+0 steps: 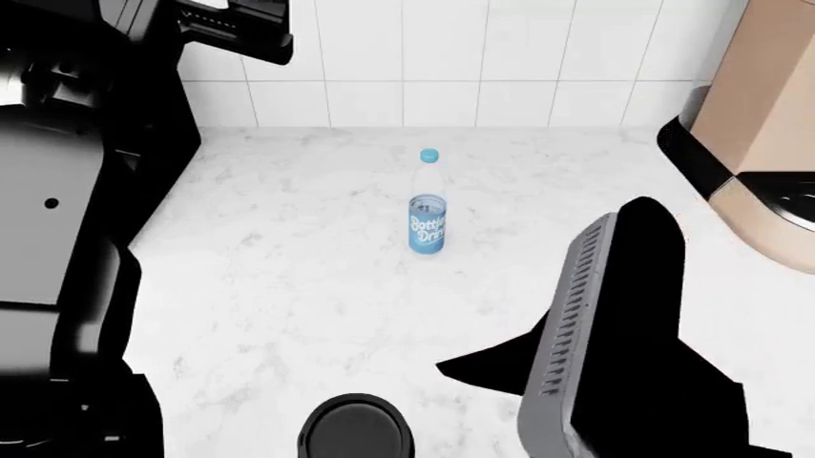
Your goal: Move the drinks to the dining counter.
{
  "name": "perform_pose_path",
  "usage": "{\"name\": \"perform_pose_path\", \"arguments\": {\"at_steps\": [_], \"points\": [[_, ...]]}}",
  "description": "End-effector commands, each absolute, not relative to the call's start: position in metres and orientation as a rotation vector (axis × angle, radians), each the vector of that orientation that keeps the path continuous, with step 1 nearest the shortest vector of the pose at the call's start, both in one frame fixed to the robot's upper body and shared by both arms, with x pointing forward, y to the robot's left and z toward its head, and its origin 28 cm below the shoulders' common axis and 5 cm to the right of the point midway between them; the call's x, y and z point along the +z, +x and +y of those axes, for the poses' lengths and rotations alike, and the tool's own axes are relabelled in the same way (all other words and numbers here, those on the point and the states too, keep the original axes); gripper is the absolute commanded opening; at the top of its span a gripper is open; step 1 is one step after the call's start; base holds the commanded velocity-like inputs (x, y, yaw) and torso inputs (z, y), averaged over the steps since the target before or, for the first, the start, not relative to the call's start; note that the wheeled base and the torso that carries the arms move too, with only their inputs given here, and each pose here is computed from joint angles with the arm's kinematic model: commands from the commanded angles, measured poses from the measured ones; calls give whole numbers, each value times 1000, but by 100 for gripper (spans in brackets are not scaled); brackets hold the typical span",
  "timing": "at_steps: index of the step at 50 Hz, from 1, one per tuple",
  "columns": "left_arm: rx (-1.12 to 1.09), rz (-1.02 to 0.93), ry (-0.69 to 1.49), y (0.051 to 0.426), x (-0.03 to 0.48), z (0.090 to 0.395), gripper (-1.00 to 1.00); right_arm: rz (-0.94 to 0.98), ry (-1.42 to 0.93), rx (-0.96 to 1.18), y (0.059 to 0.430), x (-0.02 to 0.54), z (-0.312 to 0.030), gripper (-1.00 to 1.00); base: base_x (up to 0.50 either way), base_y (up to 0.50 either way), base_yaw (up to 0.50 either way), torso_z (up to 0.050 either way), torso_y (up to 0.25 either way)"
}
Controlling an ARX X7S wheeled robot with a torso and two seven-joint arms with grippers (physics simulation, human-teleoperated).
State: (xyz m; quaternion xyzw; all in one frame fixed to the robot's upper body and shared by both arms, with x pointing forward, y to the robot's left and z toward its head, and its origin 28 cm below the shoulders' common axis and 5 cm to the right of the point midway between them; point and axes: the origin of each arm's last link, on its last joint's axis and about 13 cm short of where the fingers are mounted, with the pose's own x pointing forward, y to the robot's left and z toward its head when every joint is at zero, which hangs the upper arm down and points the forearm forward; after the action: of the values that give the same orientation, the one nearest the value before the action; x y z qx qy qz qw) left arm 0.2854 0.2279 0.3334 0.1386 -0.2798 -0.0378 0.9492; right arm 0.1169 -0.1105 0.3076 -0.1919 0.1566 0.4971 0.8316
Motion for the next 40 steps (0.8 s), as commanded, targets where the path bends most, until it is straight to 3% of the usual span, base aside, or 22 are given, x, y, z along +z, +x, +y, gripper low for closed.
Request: {"name": "perform_pose_path", "arguments": {"at_steps": [1, 40], "points": [[-80, -571, 283, 285, 334, 227, 100, 370, -386, 1071, 123, 296, -110, 100, 0, 0, 0, 0, 0], [-86, -577, 285, 283, 332, 227, 100, 439, -389, 1174, 134, 276, -97, 100, 0, 0, 0, 0, 0]]}}
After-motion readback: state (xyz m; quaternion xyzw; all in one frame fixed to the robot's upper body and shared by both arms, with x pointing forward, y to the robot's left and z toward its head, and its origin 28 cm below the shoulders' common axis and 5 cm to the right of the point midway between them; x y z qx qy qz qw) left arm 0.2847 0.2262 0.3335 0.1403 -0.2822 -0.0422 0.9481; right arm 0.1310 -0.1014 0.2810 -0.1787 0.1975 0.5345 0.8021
